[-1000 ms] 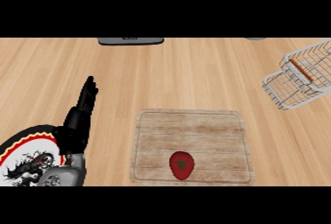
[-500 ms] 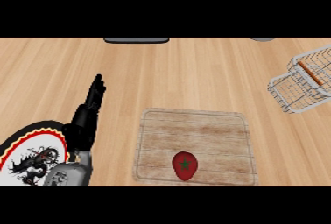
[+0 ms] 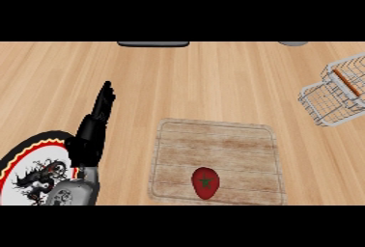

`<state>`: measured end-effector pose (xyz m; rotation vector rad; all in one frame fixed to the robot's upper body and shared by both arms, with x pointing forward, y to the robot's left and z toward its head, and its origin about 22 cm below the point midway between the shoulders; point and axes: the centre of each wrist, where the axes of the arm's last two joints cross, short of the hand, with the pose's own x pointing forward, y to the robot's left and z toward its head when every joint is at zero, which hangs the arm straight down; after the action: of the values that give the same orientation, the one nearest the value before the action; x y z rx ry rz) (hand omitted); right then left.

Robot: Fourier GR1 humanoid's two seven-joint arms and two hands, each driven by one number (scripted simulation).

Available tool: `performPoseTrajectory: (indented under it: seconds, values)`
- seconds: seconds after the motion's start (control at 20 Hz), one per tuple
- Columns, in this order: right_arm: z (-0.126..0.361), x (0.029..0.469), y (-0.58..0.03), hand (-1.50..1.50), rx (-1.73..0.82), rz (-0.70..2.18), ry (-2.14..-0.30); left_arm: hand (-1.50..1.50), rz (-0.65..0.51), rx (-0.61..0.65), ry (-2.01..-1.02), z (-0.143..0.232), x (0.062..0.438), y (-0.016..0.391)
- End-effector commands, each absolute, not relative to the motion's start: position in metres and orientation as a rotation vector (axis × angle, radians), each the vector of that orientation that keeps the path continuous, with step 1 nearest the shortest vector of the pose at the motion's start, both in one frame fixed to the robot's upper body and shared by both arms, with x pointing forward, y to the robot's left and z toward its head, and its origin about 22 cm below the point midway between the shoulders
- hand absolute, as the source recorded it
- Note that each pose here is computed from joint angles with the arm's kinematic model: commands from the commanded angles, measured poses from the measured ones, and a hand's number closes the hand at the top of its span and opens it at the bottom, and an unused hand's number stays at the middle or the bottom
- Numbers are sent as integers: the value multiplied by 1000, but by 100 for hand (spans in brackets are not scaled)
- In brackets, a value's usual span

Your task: Pick the bell pepper from the cutting board and place it in the tiered basket

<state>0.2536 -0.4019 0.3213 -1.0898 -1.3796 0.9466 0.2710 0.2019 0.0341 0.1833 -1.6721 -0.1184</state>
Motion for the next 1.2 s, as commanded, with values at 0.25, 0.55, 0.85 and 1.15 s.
performPoseTrajectory:
  seconds: [0.25,0.55,0.85,1.15]
  values:
    - [305,312,-409,150,-1184,959,-1362,0,-138,183,-1665,28,279,202]
    - [279,329,-438,150,-1223,997,-1291,0,-112,167,-1676,44,282,187]
    - [237,350,-459,-150,-952,744,-1290,0,-124,173,-1673,30,279,186]
    - [248,354,-474,-150,-796,511,-1441,0,-135,185,-1678,29,276,203]
